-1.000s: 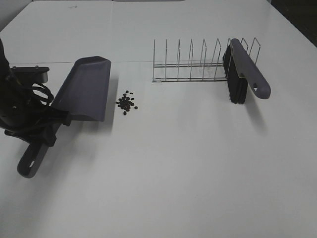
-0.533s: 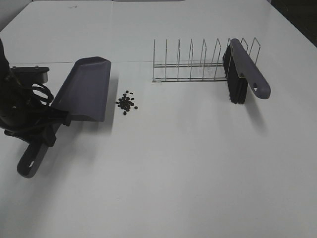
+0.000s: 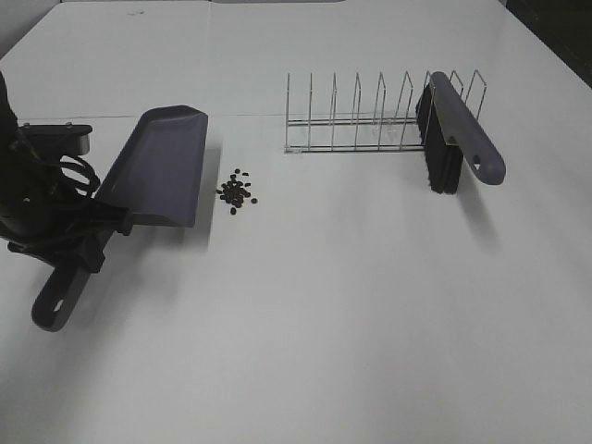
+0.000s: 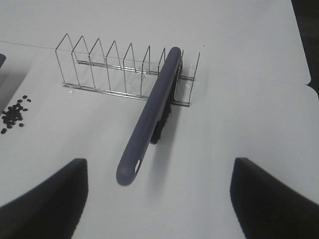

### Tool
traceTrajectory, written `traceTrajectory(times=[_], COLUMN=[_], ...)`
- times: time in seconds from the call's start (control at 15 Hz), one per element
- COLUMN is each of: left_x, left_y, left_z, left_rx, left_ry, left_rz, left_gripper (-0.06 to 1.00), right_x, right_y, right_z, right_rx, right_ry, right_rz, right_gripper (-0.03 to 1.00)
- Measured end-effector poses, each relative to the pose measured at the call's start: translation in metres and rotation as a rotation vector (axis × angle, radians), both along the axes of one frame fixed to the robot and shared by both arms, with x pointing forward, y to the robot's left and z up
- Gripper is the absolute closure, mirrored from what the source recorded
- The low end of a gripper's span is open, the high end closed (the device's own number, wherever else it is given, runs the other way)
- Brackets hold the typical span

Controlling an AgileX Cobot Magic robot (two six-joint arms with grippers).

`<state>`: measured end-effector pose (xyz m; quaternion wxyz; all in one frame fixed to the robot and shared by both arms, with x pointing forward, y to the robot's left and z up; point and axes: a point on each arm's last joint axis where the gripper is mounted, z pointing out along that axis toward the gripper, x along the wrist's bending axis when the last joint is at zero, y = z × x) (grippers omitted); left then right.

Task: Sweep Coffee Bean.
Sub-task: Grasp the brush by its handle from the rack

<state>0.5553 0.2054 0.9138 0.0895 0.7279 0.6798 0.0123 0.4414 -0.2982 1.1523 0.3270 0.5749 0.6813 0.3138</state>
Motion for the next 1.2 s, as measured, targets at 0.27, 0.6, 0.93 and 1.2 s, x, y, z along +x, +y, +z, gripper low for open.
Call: traceTrajectory(times=[0.27,0.6,0.93,1.2], left_x=[0.000,0.000,0.000,0.000], left_y=[0.000,0.000,0.000,0.000], left_z=[0.000,0.000,0.000,0.000], left_rx=[0.000,0.000,0.000,0.001], left_ry=[0.000,0.000,0.000,0.003], left_rz=[0.000,0.000,0.000,0.000], left_gripper=[0.68,0.68,0.68,0.68], right_x=[0.100,0.193,0.271,0.300], right_y=[-0.003,-0.004,0.020,0.040], right_z=[0.006,-0.037,-0.089,-0.123], right_rx=[0.006,0.039,0.030,-0.075], right_ry=[0.084,0.200,0.349,0.468], right_rz=[0.008,0.012,-0.023,-0.065], right_gripper=[0.30,0.30,0.33,0.45])
